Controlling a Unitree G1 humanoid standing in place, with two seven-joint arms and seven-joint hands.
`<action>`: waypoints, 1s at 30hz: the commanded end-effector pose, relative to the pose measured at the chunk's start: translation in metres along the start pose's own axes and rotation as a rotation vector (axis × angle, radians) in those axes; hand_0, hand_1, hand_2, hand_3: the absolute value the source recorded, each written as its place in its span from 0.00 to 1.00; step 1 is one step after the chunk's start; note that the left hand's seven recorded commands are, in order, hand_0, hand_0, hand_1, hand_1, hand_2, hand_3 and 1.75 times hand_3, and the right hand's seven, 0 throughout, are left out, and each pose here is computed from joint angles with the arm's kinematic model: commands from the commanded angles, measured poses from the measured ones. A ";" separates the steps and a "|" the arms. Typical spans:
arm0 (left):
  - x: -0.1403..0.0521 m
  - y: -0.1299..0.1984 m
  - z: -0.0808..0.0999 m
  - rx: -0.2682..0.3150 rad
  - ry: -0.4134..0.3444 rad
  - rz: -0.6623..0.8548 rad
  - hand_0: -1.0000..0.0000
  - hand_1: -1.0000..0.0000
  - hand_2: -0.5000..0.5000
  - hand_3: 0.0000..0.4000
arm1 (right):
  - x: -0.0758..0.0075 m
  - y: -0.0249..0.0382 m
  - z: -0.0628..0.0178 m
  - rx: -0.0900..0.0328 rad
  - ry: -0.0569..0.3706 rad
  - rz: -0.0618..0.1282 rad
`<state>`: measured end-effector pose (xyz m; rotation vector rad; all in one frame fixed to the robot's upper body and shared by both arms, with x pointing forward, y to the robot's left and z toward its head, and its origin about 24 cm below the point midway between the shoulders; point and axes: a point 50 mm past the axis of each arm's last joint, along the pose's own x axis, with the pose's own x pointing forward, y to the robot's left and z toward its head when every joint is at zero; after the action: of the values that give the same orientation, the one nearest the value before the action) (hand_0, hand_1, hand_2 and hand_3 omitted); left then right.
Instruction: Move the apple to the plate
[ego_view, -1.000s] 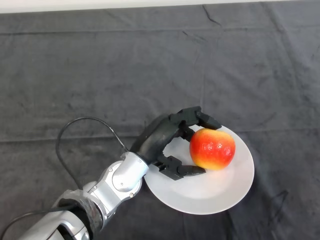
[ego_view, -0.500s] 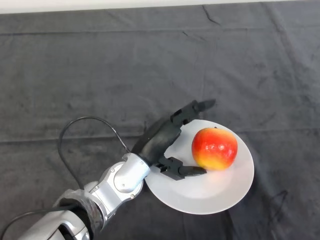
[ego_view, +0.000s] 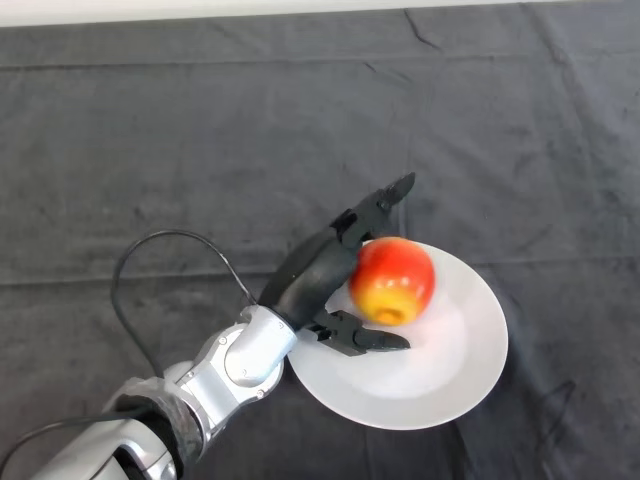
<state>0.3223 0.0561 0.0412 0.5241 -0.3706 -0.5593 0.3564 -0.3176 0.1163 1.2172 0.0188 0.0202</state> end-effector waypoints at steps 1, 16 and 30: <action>-0.008 0.025 -0.014 0.077 0.056 0.038 1.00 1.00 0.50 0.00 | -0.0098 -0.0134 0.0061 0.002 -0.020 -0.040; -0.014 0.050 -0.018 0.064 0.051 0.203 1.00 1.00 0.50 0.00 | -0.0098 -0.0134 0.0061 0.002 -0.020 -0.040; -0.046 0.104 -0.031 0.074 0.076 0.323 1.00 1.00 0.50 0.00 | -0.0098 -0.0134 0.0061 0.002 -0.020 -0.040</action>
<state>0.3437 0.1450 0.0672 0.5197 -0.4184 -0.2696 0.3559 -0.3187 0.1165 1.2154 0.0175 0.0179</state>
